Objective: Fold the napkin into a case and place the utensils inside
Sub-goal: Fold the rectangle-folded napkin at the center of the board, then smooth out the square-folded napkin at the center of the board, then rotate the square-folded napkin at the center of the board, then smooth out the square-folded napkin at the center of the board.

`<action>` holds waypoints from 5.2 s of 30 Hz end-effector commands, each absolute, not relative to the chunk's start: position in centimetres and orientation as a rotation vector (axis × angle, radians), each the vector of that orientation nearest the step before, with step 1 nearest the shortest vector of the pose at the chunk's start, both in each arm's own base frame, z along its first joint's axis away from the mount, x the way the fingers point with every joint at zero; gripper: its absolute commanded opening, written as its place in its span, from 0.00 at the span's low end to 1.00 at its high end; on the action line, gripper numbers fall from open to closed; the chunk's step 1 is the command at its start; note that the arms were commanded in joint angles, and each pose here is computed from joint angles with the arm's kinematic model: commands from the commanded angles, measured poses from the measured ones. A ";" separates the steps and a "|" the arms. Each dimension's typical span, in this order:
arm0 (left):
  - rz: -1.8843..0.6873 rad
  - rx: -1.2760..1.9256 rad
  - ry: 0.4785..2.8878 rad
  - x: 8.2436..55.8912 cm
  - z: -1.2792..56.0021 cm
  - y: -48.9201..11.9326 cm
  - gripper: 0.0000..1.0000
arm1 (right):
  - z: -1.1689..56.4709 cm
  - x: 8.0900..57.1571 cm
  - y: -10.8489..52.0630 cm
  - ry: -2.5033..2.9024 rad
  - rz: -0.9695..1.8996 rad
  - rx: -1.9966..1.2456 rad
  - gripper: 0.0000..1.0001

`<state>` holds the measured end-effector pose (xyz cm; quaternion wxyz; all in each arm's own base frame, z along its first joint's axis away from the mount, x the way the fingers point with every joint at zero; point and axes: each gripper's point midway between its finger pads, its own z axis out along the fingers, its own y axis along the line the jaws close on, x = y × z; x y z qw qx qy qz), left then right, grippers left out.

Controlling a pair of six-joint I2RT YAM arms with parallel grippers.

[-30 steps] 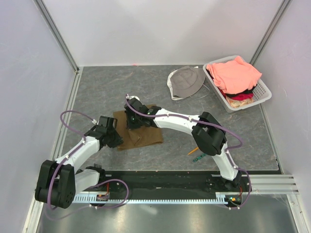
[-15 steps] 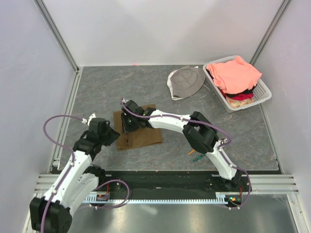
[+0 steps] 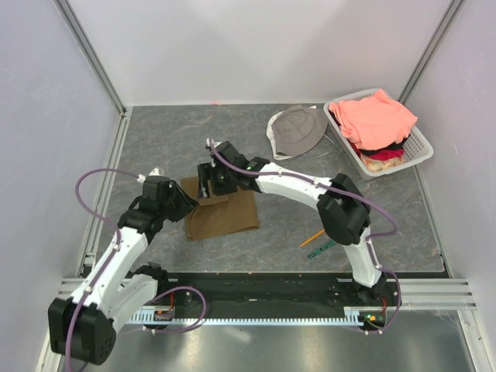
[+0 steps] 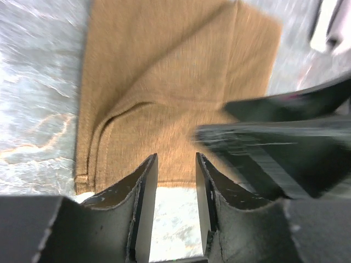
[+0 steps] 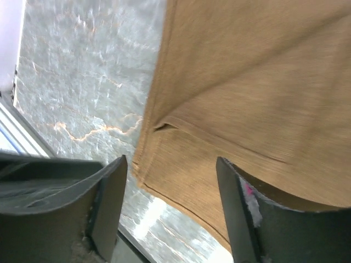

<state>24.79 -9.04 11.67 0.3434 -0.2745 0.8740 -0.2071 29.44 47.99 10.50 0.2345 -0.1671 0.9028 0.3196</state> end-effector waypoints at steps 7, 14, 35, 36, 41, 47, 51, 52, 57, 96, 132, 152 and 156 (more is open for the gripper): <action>-0.643 -0.513 2.413 26.8 11.2 -12.2 0.41 | 12.2 33.6 43.1 2.383 0.896 -0.487 0.79; -0.652 -0.423 2.484 27.4 10.1 -12.9 0.50 | 9.1 33.9 43.5 2.430 0.893 -0.531 0.71; -0.681 -0.388 2.416 27.8 13.0 -12.2 0.51 | 5.6 33.5 45.2 2.483 0.996 -0.496 0.33; -0.677 -0.391 2.416 27.7 13.0 -12.1 0.50 | 5.7 33.5 45.6 2.478 1.015 -0.494 0.29; -0.657 -0.397 2.400 27.6 13.4 -11.5 0.50 | 7.1 34.5 47.5 2.450 1.103 -0.409 0.15; -0.641 -0.415 2.405 27.4 13.2 -11.1 0.50 | 10.0 36.3 50.5 2.364 1.275 -0.261 0.12; -0.640 -0.430 2.395 27.6 13.4 -11.0 0.50 | 10.3 37.0 53.4 2.331 1.423 -0.193 0.31; -0.638 -0.431 2.393 27.6 13.5 -11.0 0.51 | 10.5 36.9 53.9 2.324 1.461 -0.192 0.35; -0.621 -0.444 2.417 28.1 13.0 -10.8 0.58 | 14.5 37.5 55.3 2.223 1.568 -0.222 0.56; -0.894 -0.805 2.629 21.8 1.0 -19.5 0.42 | 2.0 41.2 38.0 2.416 0.483 -0.441 0.26; -0.969 -0.536 2.614 25.2 3.1 -24.6 0.40 | 2.6 37.1 34.6 2.458 0.353 -0.473 0.32; -0.623 -0.792 2.622 17.9 8.8 -15.9 0.52 | 9.3 29.4 27.6 2.573 0.558 -0.103 0.67; -0.559 -0.860 2.603 17.8 8.3 -14.8 0.52 | 8.3 29.0 26.0 2.600 0.571 -0.025 0.63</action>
